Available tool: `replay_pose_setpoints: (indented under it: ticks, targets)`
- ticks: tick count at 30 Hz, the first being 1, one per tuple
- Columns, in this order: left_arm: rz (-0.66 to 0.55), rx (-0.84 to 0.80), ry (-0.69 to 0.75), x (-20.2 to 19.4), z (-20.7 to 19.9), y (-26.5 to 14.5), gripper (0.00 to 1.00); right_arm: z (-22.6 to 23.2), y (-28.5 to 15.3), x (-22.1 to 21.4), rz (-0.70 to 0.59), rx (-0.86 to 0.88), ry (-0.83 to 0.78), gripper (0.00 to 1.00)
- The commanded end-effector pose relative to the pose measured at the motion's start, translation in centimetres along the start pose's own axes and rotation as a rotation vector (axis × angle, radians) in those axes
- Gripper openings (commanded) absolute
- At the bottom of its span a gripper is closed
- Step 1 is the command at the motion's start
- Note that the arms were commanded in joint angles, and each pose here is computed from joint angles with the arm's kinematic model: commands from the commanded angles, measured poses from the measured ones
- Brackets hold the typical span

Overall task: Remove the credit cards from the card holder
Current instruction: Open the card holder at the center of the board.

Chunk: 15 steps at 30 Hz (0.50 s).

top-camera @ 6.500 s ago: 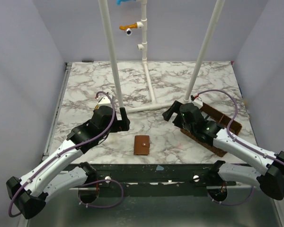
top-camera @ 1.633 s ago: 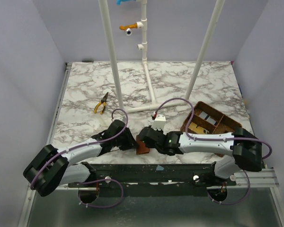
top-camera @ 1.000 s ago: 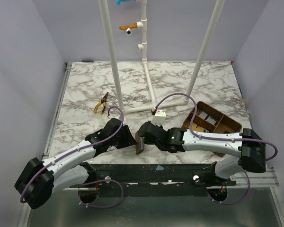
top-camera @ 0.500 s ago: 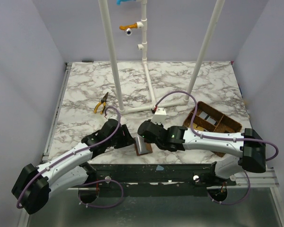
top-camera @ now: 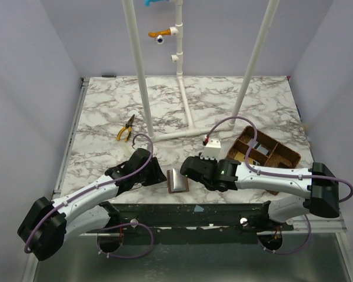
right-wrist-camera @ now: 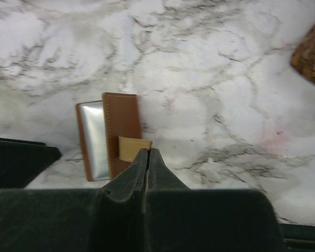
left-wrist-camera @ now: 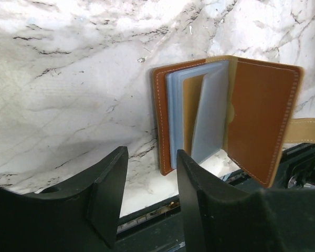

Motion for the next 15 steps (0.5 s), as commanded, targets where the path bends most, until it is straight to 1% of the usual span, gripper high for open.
replay_pose_setpoints:
  ticks: [1,4,9,15]
  targets:
    - [-0.009,-0.030,0.036,0.9,-1.1,0.1,0.40,-5.4,0.5,-0.9,-0.032,-0.183,-0.042,0.01]
    - [0.001,-0.033,0.044,1.1,-1.5,0.4,0.38,-7.2,1.2,-2.0,-0.018,-0.230,-0.040,0.01]
    - [0.013,-0.051,0.060,1.5,-2.5,0.7,0.37,-8.7,2.7,-3.6,0.013,-0.267,-0.043,0.01]
    - [0.032,-0.056,0.079,1.7,-3.4,1.2,0.35,-8.9,5.1,-4.7,0.057,-0.245,-0.018,0.01]
Point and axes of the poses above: each gripper's point midway between its finger pads, its own y axis out along the fingers, its own z axis along the line the jaws close on, x = y × z, the point moved 5 cm from there along -y, back along the fingers, and after that the axes turned 5 degrees about y, right-handed, at the moved point
